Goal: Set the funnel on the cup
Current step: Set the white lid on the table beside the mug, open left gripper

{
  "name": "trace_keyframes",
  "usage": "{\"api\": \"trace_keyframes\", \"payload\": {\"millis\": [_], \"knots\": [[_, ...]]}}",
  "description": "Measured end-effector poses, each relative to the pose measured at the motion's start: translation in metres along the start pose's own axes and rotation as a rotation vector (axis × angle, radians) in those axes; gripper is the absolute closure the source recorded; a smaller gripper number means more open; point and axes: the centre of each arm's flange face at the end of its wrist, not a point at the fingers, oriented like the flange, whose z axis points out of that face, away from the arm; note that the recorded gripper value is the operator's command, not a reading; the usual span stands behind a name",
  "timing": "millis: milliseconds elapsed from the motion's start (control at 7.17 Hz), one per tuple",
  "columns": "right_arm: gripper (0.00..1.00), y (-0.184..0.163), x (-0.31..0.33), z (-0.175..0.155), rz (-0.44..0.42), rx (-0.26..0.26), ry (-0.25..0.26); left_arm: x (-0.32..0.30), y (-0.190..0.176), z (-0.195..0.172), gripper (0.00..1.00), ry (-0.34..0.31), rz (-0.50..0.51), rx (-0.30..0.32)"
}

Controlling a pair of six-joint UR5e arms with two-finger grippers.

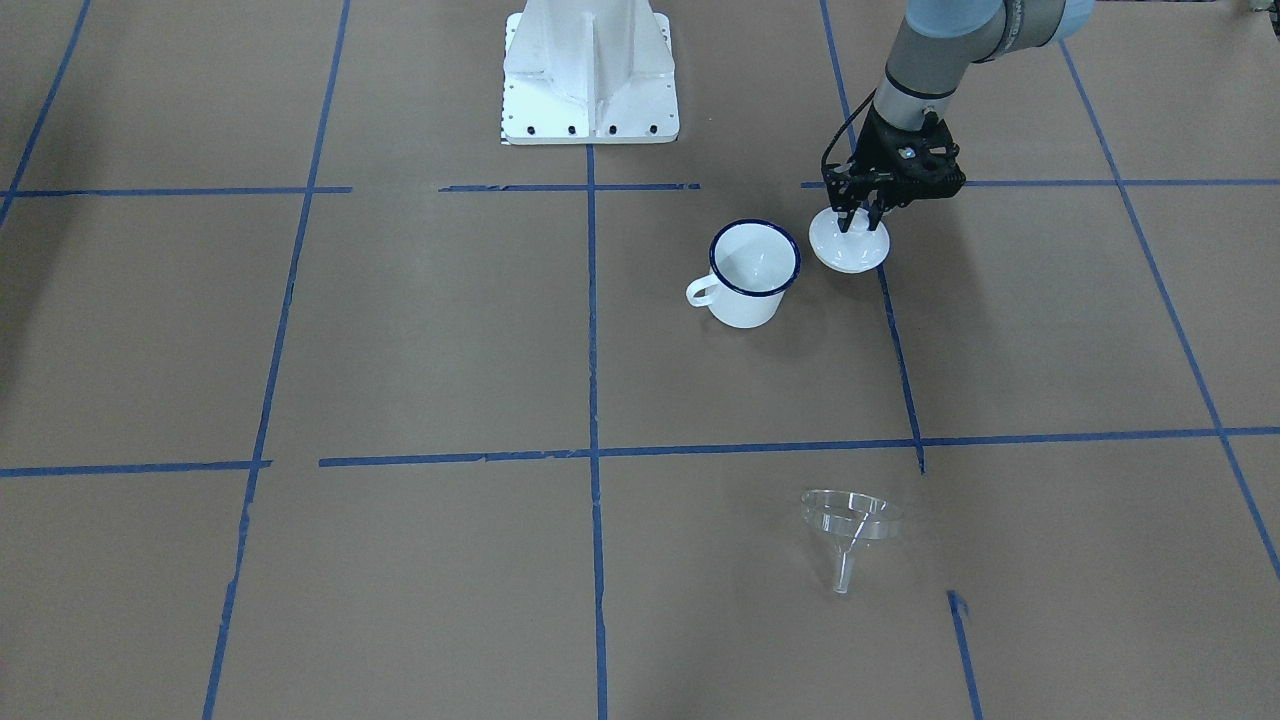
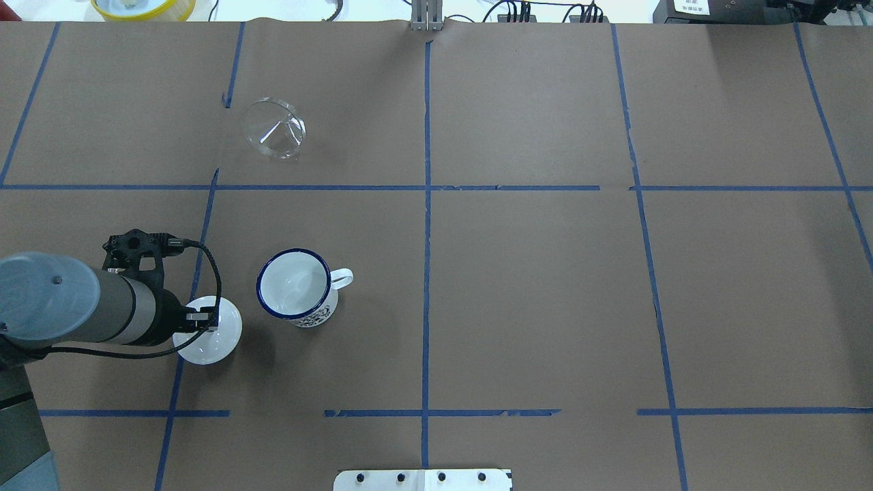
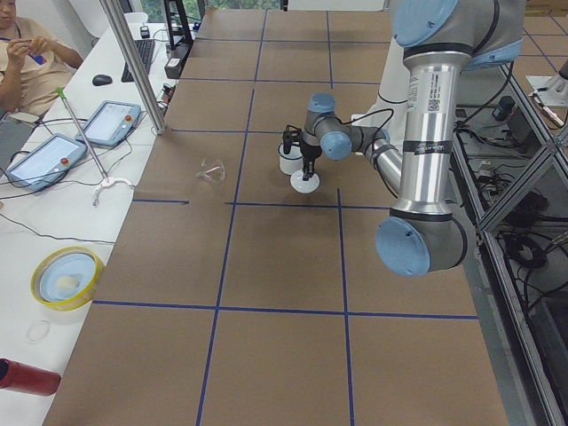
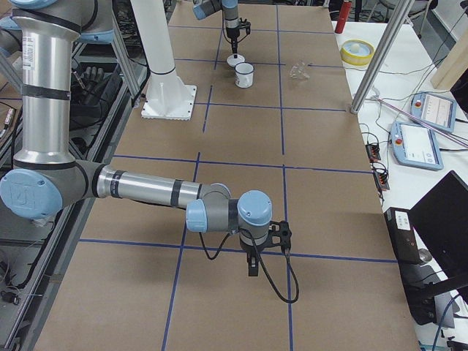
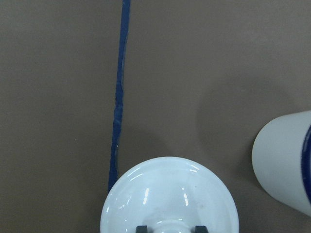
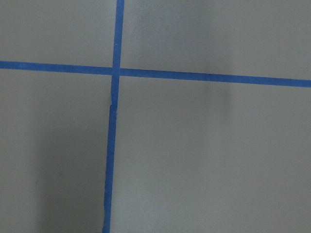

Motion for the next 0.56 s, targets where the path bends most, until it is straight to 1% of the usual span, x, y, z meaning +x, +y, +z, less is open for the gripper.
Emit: {"api": "trace_keyframes", "payload": {"millis": [140, 279, 558], "knots": [[0.00, 0.0000, 0.0000, 0.0000, 0.000, 0.000, 0.000, -0.0003, 0.0027, 0.0075, 1.00, -0.002, 0.003, -0.004], [0.00, 0.0000, 0.0000, 0.0000, 0.000, 0.000, 0.000, -0.0005, 0.0038, 0.0107, 0.91, -0.003, 0.007, -0.006], [0.00, 0.0000, 0.0000, 0.0000, 0.000, 0.000, 0.000, 0.0002, 0.0045, 0.0128, 0.59, -0.003, 0.013, -0.008]]}}
